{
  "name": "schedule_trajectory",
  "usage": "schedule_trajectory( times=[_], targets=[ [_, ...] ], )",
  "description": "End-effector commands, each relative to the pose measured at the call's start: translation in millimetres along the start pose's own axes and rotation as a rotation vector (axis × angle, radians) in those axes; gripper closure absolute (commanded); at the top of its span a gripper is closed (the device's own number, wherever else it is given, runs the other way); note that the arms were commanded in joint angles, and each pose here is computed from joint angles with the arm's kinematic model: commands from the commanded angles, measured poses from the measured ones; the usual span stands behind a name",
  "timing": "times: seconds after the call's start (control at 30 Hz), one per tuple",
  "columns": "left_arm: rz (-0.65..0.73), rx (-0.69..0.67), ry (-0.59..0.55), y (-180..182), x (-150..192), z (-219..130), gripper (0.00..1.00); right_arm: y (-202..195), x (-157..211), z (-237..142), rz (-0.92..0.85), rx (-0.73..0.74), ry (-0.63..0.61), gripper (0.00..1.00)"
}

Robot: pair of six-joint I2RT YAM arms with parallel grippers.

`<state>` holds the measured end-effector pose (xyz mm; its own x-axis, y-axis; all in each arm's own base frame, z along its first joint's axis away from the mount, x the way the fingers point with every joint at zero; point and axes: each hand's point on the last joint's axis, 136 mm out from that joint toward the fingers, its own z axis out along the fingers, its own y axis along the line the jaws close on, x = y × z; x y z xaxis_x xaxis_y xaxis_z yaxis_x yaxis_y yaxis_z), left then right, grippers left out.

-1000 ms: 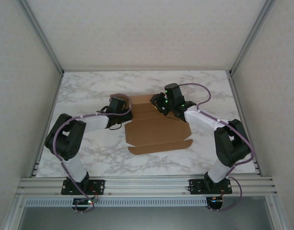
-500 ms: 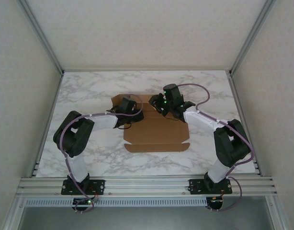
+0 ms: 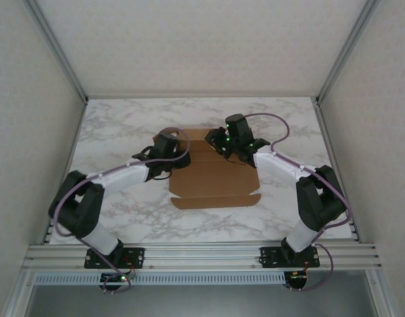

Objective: Fold the paper box

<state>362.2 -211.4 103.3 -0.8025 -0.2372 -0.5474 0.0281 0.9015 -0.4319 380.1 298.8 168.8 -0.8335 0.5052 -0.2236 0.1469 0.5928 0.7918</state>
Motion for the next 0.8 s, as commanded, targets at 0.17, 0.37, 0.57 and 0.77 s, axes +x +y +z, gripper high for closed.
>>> schedule_trajectory(
  times=[0.17,0.37,0.57,0.77],
  targets=[
    [0.101,0.019,0.021,1.1,13.4,-52.8,0.54,-8.4,-2.2,0.9,-0.013,0.038,0.002,0.72],
    [0.099,0.107,-0.089,-19.0,-15.8,-95.6,0.56,-8.1,-2.4,1.6,-0.014,0.037,0.003,0.72],
    [-0.069,0.053,-0.346,15.2,-106.5,-139.0,0.57,-8.0,-0.8,-0.6,-0.027,0.038,0.01,0.72],
    [-0.331,-0.08,-0.367,94.0,-141.2,-99.9,0.59,-5.2,-0.8,-0.3,-0.027,0.032,0.016,0.72]
  ],
)
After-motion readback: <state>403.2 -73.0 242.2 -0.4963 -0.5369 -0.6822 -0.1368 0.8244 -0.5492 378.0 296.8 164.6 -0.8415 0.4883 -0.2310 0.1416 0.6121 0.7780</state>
